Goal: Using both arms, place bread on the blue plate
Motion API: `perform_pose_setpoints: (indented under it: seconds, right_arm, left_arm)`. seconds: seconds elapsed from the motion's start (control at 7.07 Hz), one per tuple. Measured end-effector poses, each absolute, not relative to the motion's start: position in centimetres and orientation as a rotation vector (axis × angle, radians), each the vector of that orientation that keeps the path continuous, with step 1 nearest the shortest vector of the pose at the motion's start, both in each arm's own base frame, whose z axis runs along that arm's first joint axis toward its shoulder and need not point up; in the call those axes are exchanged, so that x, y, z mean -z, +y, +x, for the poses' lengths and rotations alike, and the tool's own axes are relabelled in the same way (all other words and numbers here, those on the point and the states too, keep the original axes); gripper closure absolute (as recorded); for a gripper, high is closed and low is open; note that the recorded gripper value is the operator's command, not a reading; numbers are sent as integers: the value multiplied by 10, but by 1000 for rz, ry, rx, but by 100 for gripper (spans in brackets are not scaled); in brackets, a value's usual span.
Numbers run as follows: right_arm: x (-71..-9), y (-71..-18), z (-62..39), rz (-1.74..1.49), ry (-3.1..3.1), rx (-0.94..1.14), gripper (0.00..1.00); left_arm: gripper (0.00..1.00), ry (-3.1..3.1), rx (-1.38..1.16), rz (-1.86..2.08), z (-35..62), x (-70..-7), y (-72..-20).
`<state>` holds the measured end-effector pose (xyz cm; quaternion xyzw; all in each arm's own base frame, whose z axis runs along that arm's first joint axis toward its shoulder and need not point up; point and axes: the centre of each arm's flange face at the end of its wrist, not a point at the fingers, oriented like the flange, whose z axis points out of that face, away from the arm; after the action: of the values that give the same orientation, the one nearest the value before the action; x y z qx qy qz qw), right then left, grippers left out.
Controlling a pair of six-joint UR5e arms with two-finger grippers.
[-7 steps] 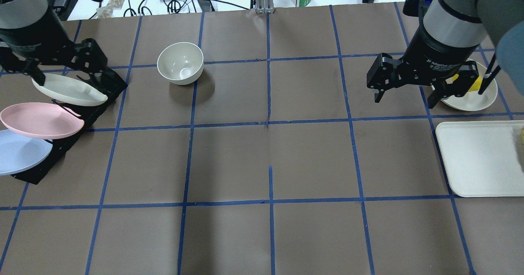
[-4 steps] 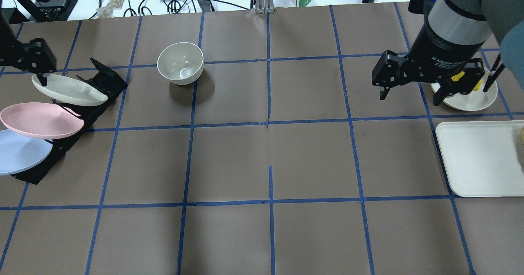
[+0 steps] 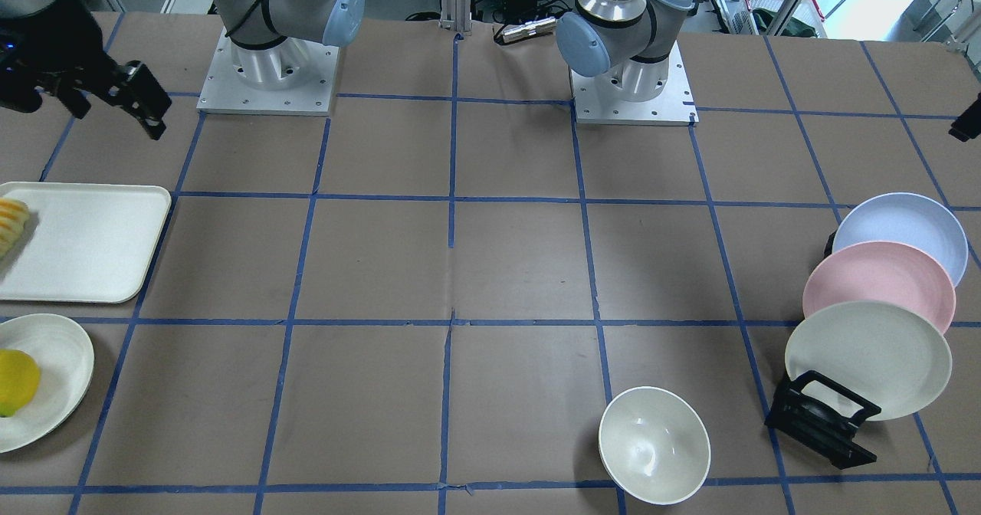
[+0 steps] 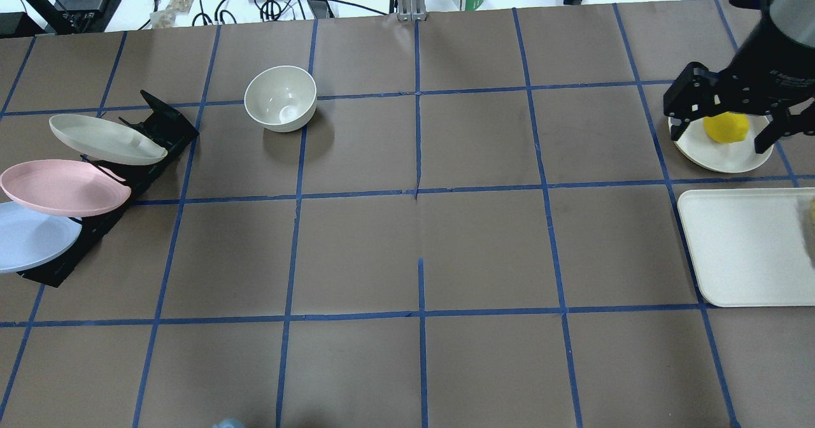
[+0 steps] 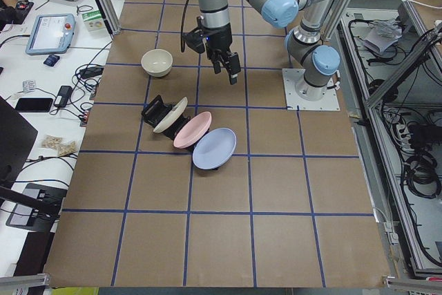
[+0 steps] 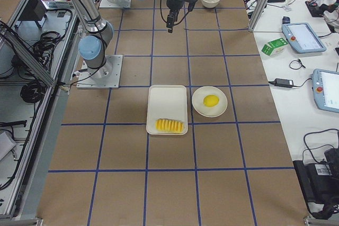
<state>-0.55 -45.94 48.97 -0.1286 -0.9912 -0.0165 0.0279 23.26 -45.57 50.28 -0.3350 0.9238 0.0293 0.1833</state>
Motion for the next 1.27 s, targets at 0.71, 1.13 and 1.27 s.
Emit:
perform_pose_setpoints:
  seconds: [0.71,1.13,1.27]
  right_arm:
    - [-418,-478,-205,-365,-3093,161,0]
    - [-354,-482,-295,-454,-3069,205,0]
    - [-333,-481,-320,-490,-3067,206,0]
  left_arm:
    - [0,2607,-61,-1243,359,-351,-448]
    - [17,2621,-152,-1281,387,-311,-417]
    - [16,2623,-164,-1282,390,-308,-414]
